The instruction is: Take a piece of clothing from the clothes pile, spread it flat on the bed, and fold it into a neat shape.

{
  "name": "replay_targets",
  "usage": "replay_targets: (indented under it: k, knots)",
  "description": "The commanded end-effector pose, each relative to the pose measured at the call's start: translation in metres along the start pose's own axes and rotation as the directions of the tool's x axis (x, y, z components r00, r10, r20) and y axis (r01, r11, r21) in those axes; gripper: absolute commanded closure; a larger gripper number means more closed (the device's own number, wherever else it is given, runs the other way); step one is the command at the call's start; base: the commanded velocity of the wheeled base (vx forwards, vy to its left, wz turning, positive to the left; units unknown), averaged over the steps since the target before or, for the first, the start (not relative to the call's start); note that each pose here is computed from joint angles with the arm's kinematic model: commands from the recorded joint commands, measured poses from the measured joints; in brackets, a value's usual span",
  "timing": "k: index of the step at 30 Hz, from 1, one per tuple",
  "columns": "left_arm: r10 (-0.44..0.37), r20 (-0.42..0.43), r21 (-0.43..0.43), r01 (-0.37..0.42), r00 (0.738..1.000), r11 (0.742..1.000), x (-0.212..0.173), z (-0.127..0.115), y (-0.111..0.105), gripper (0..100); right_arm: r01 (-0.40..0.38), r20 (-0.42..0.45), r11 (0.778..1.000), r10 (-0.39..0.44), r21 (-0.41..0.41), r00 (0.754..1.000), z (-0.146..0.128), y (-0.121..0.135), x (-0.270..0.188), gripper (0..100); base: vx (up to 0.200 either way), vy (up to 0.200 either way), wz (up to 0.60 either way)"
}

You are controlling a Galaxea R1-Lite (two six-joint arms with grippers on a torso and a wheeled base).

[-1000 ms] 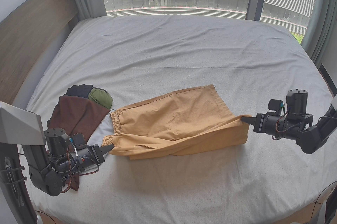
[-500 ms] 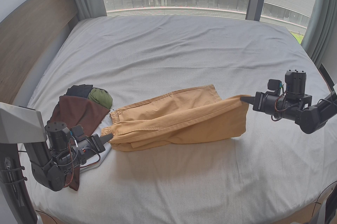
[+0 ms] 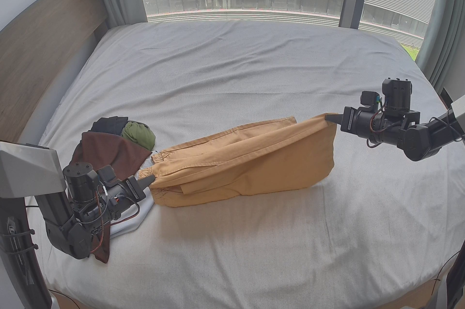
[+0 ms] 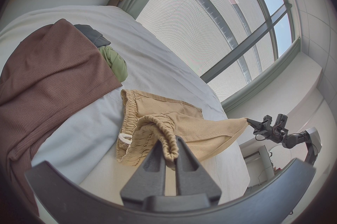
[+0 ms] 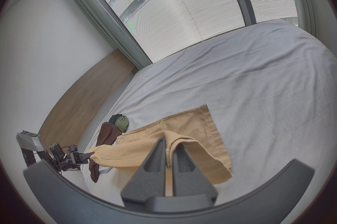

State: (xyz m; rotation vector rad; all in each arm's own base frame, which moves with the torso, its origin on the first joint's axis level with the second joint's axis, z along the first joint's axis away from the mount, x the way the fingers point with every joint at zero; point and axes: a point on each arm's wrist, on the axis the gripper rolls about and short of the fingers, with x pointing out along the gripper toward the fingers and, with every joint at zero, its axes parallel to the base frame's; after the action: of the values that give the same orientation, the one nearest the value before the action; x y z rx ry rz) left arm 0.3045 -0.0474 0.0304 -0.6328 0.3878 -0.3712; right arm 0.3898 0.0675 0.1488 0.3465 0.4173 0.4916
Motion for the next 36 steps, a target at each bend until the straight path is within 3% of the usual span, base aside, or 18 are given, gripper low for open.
replay_targets:
  k: [1, 20, 28, 36]
  knots:
    - [-0.002, 0.013, -0.006, 0.002, 1.0, 1.0, 0.004, 0.002, 0.0, 100, 0.0, -0.003, 1.0, 0.0, 0.0, 1.0, 0.001, -0.005, 0.016, 100, 0.0, 0.0, 0.0]
    - [-0.005, 0.102, -0.047, 0.01, 0.995, 0.999, 0.037, 0.013, 0.007, 100, -0.013, 0.041, 1.0, 0.012, 0.023, 0.999, 0.008, -0.021, 0.057, 100, 0.0, 0.0, 0.0]
    - [0.004, 0.101, -0.047, 0.001, 0.995, 0.999, 0.046, 0.009, 0.014, 100, -0.018, 0.032, 1.0, 0.017, 0.024, 0.999, 0.001, -0.025, 0.071, 100, 0.0, 0.0, 0.0]
    - [0.019, 0.151, -0.04, -0.013, 0.988, 0.999, 0.064, 0.012, 0.021, 100, -0.013, 0.068, 1.0, 0.012, 0.01, 0.998, -0.002, -0.031, 0.087, 100, 0.0, 0.0, 0.0]
